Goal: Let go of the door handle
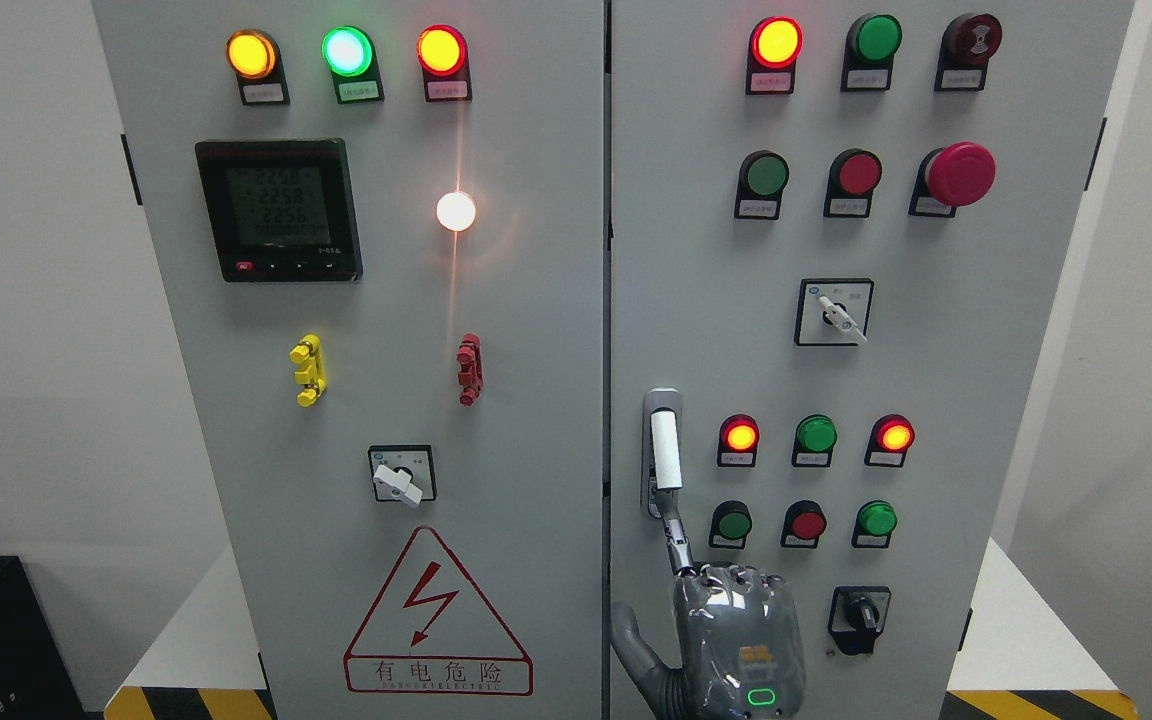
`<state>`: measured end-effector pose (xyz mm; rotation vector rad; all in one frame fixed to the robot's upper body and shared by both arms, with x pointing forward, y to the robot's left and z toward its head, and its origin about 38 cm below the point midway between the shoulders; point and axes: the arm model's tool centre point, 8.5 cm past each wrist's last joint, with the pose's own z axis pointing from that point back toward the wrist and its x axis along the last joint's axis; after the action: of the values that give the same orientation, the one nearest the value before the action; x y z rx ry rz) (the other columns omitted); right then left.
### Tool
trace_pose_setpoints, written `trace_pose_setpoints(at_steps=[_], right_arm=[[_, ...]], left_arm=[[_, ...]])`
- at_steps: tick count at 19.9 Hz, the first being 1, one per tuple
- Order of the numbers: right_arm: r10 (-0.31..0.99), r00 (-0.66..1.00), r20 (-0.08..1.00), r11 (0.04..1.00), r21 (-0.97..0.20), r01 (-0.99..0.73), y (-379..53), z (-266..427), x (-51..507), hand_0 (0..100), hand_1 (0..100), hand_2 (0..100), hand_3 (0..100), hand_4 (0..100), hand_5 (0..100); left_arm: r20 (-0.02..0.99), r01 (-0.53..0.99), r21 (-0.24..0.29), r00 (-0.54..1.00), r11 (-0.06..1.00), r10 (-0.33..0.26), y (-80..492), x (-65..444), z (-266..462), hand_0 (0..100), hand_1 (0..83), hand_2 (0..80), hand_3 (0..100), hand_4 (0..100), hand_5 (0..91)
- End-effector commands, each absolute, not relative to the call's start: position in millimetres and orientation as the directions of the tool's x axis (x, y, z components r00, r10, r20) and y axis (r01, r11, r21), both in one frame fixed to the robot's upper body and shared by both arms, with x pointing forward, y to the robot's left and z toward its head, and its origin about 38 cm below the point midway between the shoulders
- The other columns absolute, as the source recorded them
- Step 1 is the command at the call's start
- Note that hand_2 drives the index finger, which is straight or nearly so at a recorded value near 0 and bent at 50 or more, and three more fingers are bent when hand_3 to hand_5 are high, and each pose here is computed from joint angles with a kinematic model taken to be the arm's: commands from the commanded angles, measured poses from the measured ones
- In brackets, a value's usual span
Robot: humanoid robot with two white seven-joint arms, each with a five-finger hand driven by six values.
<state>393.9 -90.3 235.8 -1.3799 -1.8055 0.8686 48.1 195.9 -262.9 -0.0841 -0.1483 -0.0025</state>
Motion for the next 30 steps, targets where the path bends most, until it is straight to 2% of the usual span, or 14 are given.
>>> trace_pose_setpoints(at_steps=[1, 6, 10, 12, 15, 20, 26, 28, 30], right_arm=[[0.971, -0.199, 0.133, 0.22, -0.822, 0.524, -91.5, 241.9, 390.2, 42, 36, 18, 100, 100, 100], [0.968, -0.21, 0.138, 0.233, -0.807, 0.543, -94.5, 248.6, 382.6, 44, 36, 37, 100, 100, 100], [0.966, -0.215, 0.144, 0.241, -0.797, 0.553, -96.9, 252.1, 376.8, 54, 34, 50, 100, 99, 100], [0.965, -0.218, 0.145, 0.245, -0.795, 0.554, -96.7, 253.0, 374.7, 55, 32, 57, 97, 96, 100], [0.964, -0.222, 0.147, 0.25, -0.788, 0.563, -97.6, 257.1, 371.7, 50, 29, 62, 92, 92, 97], [0.963, -0.224, 0.148, 0.253, -0.782, 0.569, -98.3, 260.9, 370.8, 36, 25, 71, 91, 90, 93], [0.962, -0.227, 0.15, 0.257, -0.774, 0.578, -98.0, 266.8, 371.3, 26, 23, 80, 96, 91, 92], [0.962, -0.228, 0.151, 0.259, -0.772, 0.58, -97.6, 268.1, 371.6, 24, 23, 84, 100, 93, 95], [0.963, -0.225, 0.15, 0.256, -0.77, 0.584, -98.5, 269.3, 372.2, 22, 23, 86, 100, 95, 97]], left_arm=[[0.148, 0.009, -0.084, 0.989, 0.996, 0.004, 195.8, 48.1, -262.9, 12, 55.6, 0.0, 0, 0, 0.0], [0.148, 0.009, -0.084, 0.989, 0.996, 0.004, 195.8, 48.1, -262.9, 12, 55.6, 0.0, 0, 0, 0.0], [0.148, 0.009, -0.084, 0.989, 0.996, 0.004, 195.8, 48.1, -262.9, 12, 55.6, 0.0, 0, 0, 0.0], [0.148, 0.009, -0.084, 0.989, 0.996, 0.004, 195.8, 48.1, -262.9, 12, 55.6, 0.0, 0, 0, 0.0], [0.148, 0.009, -0.084, 0.989, 0.996, 0.004, 195.8, 48.1, -262.9, 12, 55.6, 0.0, 0, 0, 0.0], [0.148, 0.009, -0.084, 0.989, 0.996, 0.004, 195.8, 48.1, -262.9, 12, 55.6, 0.0, 0, 0, 0.0], [0.148, 0.009, -0.084, 0.989, 0.996, 0.004, 195.8, 48.1, -262.9, 12, 55.6, 0.0, 0, 0, 0.0], [0.148, 0.009, -0.084, 0.989, 0.996, 0.004, 195.8, 48.1, -262.9, 12, 55.6, 0.0, 0, 0, 0.0], [0.148, 0.009, -0.084, 0.989, 0.996, 0.004, 195.8, 48.1, -262.9, 12, 55.6, 0.0, 0, 0, 0.0]])
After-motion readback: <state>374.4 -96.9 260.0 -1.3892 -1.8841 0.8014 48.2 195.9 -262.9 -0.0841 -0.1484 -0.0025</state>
